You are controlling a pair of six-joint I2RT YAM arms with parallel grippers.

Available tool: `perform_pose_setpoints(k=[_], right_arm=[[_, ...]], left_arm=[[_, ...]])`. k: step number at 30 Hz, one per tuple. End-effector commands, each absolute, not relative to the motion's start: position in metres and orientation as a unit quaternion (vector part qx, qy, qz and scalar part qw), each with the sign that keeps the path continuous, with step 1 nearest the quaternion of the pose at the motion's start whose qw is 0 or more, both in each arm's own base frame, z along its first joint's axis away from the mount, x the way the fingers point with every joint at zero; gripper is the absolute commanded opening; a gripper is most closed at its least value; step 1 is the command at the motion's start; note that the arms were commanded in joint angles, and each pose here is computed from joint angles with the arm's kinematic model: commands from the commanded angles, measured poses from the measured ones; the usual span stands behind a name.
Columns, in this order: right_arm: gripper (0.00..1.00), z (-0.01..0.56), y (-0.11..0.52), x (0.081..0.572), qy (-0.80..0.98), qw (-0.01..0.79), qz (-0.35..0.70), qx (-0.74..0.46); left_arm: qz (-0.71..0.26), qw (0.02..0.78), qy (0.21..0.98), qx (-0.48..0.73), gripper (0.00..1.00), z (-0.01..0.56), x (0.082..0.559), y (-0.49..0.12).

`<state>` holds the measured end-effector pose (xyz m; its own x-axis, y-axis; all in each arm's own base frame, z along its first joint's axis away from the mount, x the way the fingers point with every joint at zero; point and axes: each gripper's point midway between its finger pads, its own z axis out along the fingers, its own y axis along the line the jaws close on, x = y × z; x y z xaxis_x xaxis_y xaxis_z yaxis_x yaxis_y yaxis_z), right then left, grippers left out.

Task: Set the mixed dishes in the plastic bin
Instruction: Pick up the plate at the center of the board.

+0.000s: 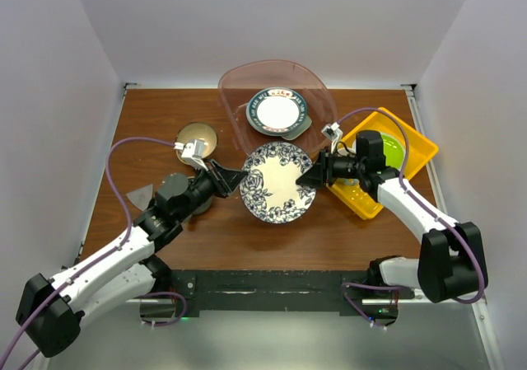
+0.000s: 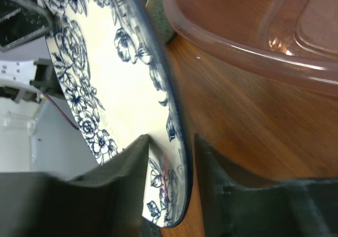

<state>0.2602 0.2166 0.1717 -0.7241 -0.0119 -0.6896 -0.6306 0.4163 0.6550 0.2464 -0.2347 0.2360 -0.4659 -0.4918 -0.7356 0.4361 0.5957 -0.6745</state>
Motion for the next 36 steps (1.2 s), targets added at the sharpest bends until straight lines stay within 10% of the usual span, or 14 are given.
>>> perform_pose_setpoints(k=[1,6,15,23,36], right_arm=[[0.24,0.182,0.224,0.256,0.753,0.318,0.524,-0.24],[0.0,0.189,0.226,0.251,0.737,0.322,0.534,-0.261],[0.0,0.203,0.225,0.249,0.721,0.333,0.541,-0.278],[0.0,0.215,0.217,0.258,0.721,0.343,0.542,-0.261],[0.0,0.225,0.212,0.268,0.735,0.339,0.533,-0.247]], left_arm=[[-0.55,0.582,0.599,-0.029,0.0,0.344,0.242,-0.235],[-0.555,0.576,0.6,-0.025,0.0,0.341,0.242,-0.237],[-0.548,0.564,0.617,-0.024,0.0,0.326,0.242,-0.238],[-0.51,0.558,0.654,-0.02,0.69,0.303,0.242,-0.231],[-0.342,0.606,0.718,-0.015,0.92,0.29,0.246,-0.177]])
